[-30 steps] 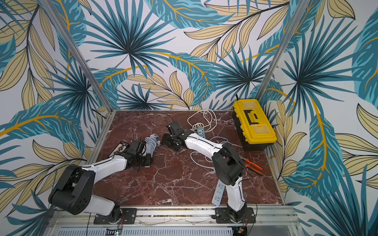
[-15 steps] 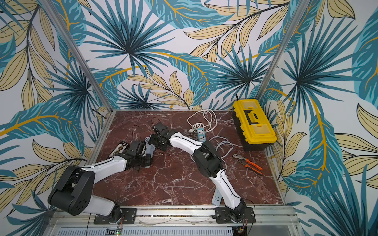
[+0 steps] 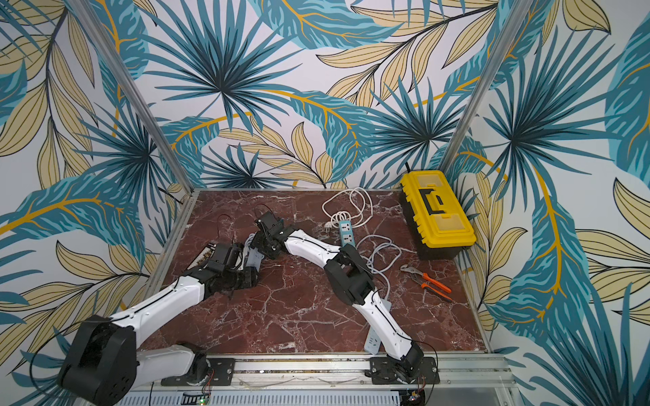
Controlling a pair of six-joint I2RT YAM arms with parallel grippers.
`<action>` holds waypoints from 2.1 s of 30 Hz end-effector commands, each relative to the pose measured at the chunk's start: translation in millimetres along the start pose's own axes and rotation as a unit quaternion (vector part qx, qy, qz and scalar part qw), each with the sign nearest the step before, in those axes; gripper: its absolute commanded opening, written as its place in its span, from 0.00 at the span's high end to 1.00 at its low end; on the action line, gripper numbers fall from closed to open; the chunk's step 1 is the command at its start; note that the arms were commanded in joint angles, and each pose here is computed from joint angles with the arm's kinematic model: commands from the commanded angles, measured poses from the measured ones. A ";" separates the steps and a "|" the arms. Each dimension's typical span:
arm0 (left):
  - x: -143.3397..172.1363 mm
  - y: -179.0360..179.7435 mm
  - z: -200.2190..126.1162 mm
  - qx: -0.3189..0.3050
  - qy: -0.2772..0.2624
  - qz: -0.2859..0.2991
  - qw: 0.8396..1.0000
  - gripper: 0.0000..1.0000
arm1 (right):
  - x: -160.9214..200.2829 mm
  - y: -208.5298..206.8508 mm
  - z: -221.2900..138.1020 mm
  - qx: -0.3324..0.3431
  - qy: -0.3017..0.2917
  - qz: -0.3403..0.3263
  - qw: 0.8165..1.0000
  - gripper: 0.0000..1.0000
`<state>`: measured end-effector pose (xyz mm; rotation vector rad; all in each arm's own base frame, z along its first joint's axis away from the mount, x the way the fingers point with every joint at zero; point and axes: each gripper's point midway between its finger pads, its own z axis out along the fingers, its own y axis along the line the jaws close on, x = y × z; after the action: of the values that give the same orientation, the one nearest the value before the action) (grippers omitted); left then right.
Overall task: Wrap the cord around the power strip
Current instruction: Place the power strip at the center of the board.
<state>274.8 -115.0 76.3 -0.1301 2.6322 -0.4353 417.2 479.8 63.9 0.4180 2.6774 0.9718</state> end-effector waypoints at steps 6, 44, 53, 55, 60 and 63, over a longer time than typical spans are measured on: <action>-23.8 3.4 -82.4 -0.036 -0.082 0.023 0.996 0.40 | 37.9 -31.8 28.3 0.046 0.001 0.020 0.999 0.47; -85.6 -54.1 -182.2 0.039 -0.207 0.161 0.964 0.00 | 56.7 49.3 -0.6 -0.006 -0.006 -0.119 0.993 0.19; -93.5 -53.5 -192.2 0.028 -0.225 0.164 0.960 0.01 | 43.3 68.5 -37.5 -0.019 -0.040 -0.155 0.987 0.17; -97.7 -53.4 -197.2 0.024 -0.235 0.161 0.958 0.01 | 39.3 69.1 -47.6 -0.016 -0.052 -0.165 0.985 0.17; -105.4 -59.2 -199.8 0.037 -0.246 0.145 0.958 0.01 | 29.7 54.1 -70.3 0.010 -0.063 -0.171 0.983 0.17; -110.1 -74.9 -204.7 0.073 -0.252 0.155 0.952 0.00 | 14.8 20.8 -118.4 0.057 -0.106 -0.190 0.974 0.17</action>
<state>274.2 -101.3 294.3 0.1819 2.1431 -0.3540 367.8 483.0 152.8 0.0231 2.5231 0.8066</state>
